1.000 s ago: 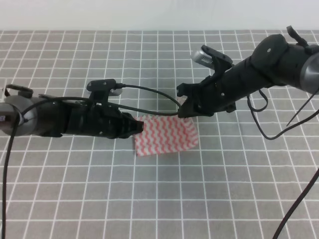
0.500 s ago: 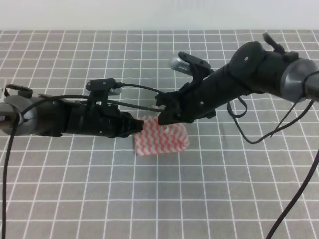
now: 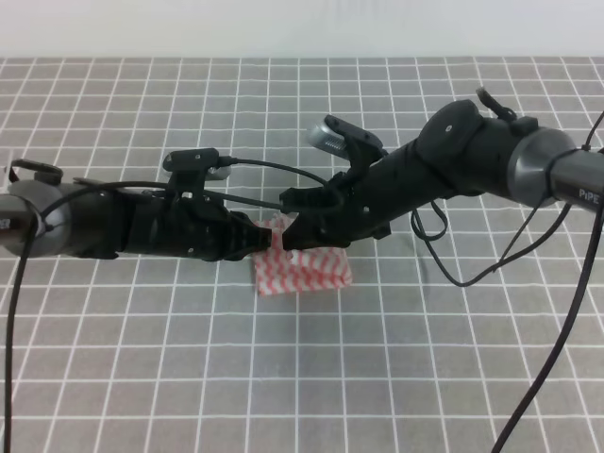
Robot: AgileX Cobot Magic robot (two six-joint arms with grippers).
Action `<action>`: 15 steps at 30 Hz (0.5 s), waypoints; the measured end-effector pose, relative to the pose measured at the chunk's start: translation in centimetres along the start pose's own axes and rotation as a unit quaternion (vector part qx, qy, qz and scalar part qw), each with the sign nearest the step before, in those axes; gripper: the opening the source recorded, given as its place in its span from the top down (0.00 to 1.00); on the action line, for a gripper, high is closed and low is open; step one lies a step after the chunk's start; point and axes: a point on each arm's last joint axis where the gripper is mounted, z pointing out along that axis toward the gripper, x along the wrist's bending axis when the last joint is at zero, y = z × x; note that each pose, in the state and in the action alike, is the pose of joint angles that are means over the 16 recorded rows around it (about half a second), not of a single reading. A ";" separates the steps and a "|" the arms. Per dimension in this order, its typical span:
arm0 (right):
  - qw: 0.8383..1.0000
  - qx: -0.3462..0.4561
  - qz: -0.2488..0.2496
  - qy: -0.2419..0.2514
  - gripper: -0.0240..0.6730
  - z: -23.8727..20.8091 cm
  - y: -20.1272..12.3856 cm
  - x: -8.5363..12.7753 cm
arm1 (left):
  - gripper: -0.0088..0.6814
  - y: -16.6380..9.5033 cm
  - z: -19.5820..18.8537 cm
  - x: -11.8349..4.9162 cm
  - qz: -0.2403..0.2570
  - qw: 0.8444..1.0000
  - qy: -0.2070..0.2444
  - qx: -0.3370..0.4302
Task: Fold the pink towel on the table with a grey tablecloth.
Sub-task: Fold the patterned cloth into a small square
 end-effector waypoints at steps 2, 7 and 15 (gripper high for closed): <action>1.000 0.001 0.000 0.003 0.99 0.2 0.0 0.0 | 0.99 0.0 0.0 0.0 0.000 1.000 0.000 0.000; 1.000 -0.001 0.000 0.007 0.99 0.3 0.0 0.0 | 0.99 0.0 0.0 0.0 0.001 1.000 0.000 0.000; 1.000 -0.004 -0.001 0.008 0.99 0.4 0.0 0.1 | 0.99 0.7 -0.8 -0.4 0.013 1.000 0.004 -0.011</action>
